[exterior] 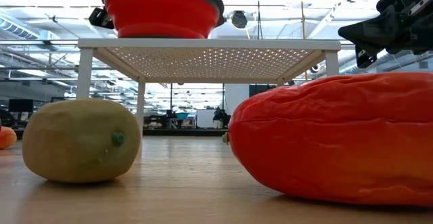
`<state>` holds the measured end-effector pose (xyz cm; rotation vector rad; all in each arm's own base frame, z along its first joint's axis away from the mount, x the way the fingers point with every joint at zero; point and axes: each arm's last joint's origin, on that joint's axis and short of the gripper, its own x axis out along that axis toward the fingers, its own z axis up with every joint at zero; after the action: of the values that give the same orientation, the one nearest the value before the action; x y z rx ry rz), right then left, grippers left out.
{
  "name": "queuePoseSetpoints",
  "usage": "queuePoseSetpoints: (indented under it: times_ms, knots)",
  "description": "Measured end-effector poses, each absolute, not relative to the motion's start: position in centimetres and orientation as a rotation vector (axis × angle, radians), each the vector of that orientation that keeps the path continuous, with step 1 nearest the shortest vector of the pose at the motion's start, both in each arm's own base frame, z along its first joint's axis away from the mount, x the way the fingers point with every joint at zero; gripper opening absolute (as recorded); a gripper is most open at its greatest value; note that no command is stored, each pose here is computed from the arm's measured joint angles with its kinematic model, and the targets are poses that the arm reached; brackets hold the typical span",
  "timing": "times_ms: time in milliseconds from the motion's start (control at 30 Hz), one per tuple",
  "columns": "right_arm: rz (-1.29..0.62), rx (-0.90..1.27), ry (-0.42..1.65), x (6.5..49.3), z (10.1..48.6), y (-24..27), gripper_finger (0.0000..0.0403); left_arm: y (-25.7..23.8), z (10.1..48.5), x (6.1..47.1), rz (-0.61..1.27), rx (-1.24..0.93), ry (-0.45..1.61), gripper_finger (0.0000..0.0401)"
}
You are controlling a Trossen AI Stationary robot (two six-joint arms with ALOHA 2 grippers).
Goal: Pick & Place Fruit
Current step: Put the red strainer bowl on the shelf
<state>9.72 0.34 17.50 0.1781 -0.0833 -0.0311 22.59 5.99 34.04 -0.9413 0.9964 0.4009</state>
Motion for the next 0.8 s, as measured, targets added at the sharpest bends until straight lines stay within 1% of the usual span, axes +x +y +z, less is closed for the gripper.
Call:
queuePoseSetpoints:
  times_ms: [567,800]
  knots:
    - [-0.031,0.178,-0.083,9.72,17.50,0.33,0.0000,5.46,33.48,23.42,0.384,-0.922,1.031,0.0006]
    - [-0.031,0.178,-0.083,9.72,17.50,0.34,0.0000,5.61,33.47,23.37,0.433,-0.889,1.018,0.0030]
